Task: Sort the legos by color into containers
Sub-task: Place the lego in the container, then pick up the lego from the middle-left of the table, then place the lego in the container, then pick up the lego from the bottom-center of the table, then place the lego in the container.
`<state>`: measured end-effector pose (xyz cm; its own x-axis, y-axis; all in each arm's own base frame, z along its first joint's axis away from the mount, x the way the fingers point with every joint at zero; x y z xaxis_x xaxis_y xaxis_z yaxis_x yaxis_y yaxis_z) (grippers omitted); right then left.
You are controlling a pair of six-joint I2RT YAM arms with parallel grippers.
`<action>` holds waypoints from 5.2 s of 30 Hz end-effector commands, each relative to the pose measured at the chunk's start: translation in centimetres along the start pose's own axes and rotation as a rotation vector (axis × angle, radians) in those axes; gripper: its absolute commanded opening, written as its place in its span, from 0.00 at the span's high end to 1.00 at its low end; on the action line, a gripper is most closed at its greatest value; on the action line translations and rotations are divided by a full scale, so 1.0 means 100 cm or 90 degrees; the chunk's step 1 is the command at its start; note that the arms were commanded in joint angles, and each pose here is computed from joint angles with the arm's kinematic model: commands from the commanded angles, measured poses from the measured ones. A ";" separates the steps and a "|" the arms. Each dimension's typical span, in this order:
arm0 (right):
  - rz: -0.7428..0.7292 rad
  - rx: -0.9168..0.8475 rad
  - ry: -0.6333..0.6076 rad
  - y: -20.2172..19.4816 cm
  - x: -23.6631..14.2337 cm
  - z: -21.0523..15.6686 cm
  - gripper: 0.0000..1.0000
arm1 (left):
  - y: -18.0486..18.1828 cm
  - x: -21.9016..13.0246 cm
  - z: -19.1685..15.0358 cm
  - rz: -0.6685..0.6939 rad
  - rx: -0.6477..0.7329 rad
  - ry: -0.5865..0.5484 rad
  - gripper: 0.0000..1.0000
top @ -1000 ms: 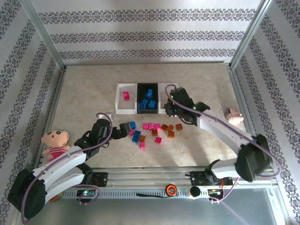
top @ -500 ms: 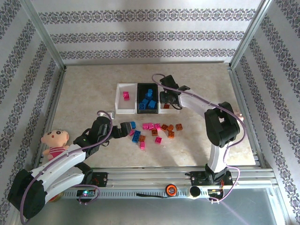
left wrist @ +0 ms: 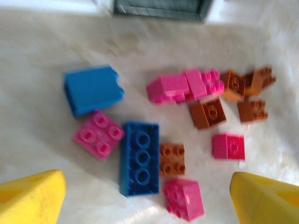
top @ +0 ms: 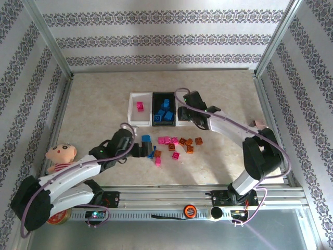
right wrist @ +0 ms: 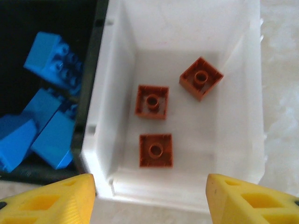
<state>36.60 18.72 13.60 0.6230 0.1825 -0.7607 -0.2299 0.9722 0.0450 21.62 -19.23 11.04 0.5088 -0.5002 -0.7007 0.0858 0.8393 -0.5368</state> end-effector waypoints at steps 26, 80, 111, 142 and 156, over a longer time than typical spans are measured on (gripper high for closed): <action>0.026 0.053 -0.078 -0.019 -0.063 -0.040 0.34 | -0.026 0.063 -0.069 0.123 0.184 0.154 0.60; 0.166 -0.019 0.056 0.059 -0.061 -0.142 0.28 | -0.026 -0.034 0.180 -0.061 -0.082 -0.251 0.00; 0.119 -0.115 0.146 0.096 -0.017 -0.176 0.38 | 0.040 -0.052 0.063 -0.047 -0.156 -0.209 0.00; 0.292 -0.194 -0.049 0.178 -0.062 -0.018 0.70 | 0.056 -0.054 0.047 0.008 -0.144 -0.184 0.00; 0.193 -0.147 -0.075 0.212 0.051 0.080 0.61 | 0.059 -0.060 0.033 -0.001 -0.155 -0.173 0.00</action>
<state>39.11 41.62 14.87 0.5343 0.5192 -0.6670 -0.6060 0.7854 0.1259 22.75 -10.44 14.71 0.7501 -0.3888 -0.5349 -0.0921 0.7396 -0.6667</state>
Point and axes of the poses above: each hand's point on the last joint's axis, 136 mm out from that joint toward the fingers, its own x axis out along the fingers, its own y axis along the line the jaws close on, z = x × y, the point moved 2 cm from there along -x, back along the fingers, and after that the axes turned 10 degrees about -x, right-handed, at the moved point
